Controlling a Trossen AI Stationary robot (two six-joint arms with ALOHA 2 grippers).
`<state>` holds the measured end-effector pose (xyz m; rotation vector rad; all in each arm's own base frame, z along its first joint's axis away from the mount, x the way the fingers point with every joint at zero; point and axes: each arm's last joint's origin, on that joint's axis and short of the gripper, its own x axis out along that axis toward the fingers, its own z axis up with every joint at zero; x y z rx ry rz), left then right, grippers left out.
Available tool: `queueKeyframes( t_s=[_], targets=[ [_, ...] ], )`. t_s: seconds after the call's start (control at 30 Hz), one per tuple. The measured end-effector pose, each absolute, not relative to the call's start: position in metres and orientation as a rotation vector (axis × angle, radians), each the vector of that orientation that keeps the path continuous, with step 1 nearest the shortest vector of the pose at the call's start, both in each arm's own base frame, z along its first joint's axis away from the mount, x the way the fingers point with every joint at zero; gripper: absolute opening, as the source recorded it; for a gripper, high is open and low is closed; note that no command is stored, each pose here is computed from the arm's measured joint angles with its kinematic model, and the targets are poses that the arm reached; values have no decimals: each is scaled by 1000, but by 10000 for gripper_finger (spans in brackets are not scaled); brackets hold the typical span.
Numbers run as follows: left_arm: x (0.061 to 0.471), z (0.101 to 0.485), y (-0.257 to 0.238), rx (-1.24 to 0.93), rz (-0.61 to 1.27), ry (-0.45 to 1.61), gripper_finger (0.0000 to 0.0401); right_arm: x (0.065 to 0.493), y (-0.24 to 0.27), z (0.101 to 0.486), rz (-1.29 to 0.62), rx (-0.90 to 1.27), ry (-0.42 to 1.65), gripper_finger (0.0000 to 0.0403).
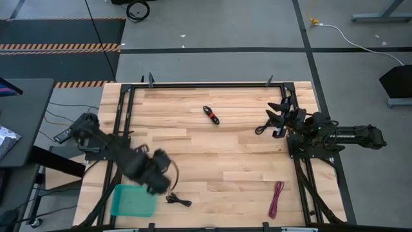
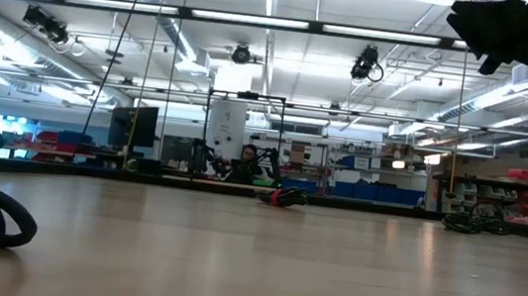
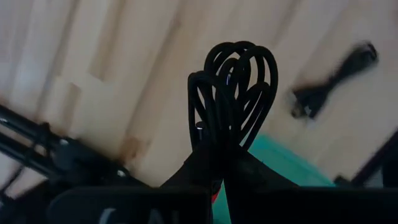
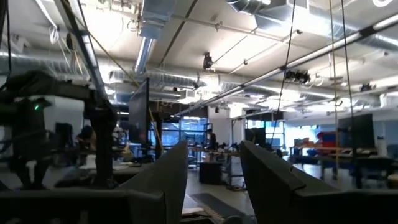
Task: Pick and place USB-C Cables
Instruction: Put the black charger cable into the green bin
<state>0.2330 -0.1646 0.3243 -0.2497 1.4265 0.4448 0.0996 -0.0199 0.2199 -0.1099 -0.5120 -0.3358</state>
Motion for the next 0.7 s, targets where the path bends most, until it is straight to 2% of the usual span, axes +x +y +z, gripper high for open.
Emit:
queueKeyframes(
  t_s=[0.2,0.4,0.7],
  targets=[
    [219,309,-200,-234,469,1456,19,100,-19,220,-286,-16,-528,155],
    [214,288,-225,-242,486,1579,19,101,-19,219,-246,23,-517,155],
    [218,264,-245,-197,508,1598,19,105,-19,210,-229,75,-425,155]
  ],
)
